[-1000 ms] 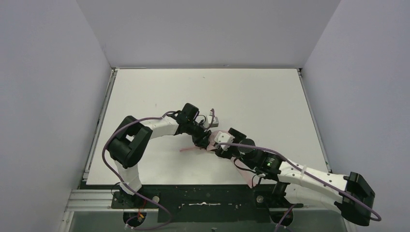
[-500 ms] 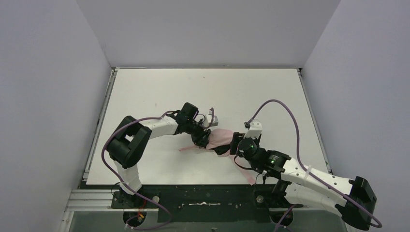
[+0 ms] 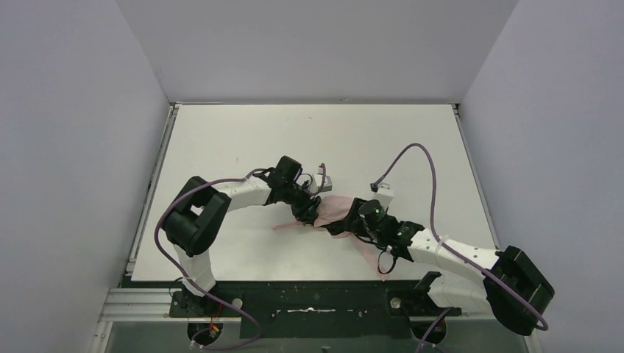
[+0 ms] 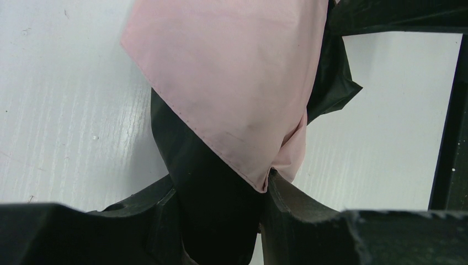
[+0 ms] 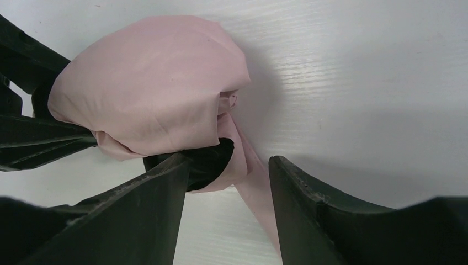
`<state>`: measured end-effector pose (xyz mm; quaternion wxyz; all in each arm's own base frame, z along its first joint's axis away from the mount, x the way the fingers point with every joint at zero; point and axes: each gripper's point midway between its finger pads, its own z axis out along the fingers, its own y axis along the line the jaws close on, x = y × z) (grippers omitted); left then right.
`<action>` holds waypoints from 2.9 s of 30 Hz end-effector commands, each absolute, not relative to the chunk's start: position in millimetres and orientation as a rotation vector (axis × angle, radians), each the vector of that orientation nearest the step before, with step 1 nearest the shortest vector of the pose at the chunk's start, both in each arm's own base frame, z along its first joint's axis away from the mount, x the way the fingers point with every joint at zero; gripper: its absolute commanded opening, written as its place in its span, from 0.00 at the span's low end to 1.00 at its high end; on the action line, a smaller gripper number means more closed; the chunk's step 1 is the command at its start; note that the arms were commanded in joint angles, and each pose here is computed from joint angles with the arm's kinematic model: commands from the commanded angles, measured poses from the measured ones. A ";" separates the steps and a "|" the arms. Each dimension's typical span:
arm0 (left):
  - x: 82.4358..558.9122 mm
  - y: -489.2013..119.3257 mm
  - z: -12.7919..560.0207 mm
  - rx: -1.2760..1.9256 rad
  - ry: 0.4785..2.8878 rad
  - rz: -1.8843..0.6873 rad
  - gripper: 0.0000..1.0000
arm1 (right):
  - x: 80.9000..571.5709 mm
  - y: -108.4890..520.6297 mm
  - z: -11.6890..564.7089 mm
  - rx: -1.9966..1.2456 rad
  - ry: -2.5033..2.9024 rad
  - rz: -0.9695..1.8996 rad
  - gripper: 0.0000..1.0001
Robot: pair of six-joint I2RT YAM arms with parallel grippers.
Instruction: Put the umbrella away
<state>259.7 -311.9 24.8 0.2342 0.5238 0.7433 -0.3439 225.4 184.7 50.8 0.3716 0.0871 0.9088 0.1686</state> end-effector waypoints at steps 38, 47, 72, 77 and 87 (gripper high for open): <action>303.5 -297.4 18.9 1.252 2.150 -0.676 0.00 | 117.2 351.8 72.7 -0.780 2.220 1.058 0.00; 298.7 -295.8 18.5 1.304 2.102 -0.676 0.00 | 123.0 336.6 58.0 -0.831 2.214 0.816 0.00; 277.9 -302.8 1.5 1.491 1.824 -0.354 0.00 | 152.2 269.6 135.8 -0.554 1.951 0.784 0.05; 274.0 -305.3 1.3 1.517 1.727 -0.263 0.00 | 143.1 258.1 132.2 -0.660 1.998 0.726 0.22; 275.0 -302.9 -0.7 1.484 1.719 -0.213 0.00 | 167.1 165.4 163.8 -0.182 2.082 0.399 0.45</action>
